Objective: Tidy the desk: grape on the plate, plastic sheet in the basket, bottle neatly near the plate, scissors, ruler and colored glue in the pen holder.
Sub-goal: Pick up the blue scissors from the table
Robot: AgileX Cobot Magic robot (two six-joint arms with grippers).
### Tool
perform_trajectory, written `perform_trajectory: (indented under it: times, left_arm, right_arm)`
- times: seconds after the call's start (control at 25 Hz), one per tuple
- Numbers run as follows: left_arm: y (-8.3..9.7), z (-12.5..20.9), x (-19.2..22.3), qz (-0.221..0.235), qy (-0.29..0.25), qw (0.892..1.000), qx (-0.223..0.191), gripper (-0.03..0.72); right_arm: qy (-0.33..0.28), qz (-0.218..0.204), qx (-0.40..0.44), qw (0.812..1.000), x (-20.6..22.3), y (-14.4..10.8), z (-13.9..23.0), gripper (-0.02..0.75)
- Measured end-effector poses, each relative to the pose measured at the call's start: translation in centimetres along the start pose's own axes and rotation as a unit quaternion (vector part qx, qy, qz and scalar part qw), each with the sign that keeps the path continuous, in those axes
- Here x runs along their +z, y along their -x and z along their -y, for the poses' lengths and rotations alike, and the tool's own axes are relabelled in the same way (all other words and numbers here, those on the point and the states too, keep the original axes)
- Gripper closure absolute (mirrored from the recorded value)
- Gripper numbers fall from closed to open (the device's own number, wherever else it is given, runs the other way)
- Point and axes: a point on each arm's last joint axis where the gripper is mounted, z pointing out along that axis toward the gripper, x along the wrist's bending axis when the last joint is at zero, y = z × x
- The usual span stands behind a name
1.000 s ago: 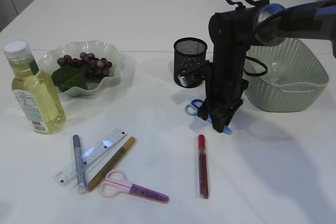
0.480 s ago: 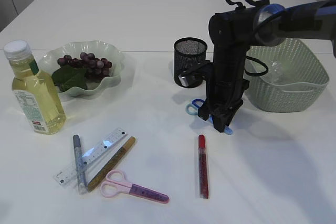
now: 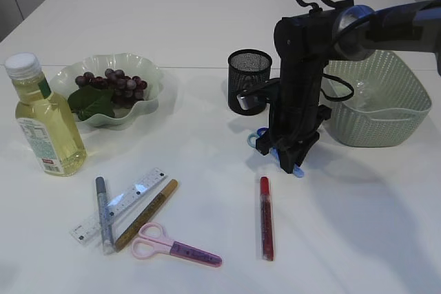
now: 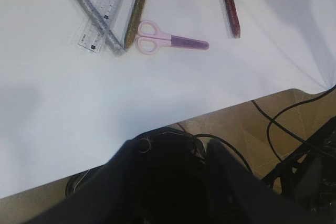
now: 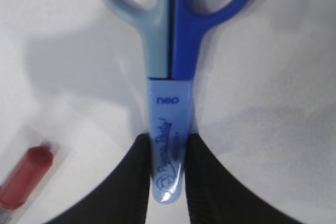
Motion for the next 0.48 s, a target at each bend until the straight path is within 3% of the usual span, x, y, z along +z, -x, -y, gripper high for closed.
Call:
perform_trajectory:
  times: [0.48]
  left_arm:
    - [0.12, 0.0, 0.0, 0.007, 0.0, 1.0, -0.002, 0.379]
  right_arm:
    - [0.004, -0.021, 0.035, 0.999, -0.01, -0.4, -0.05, 0.555]
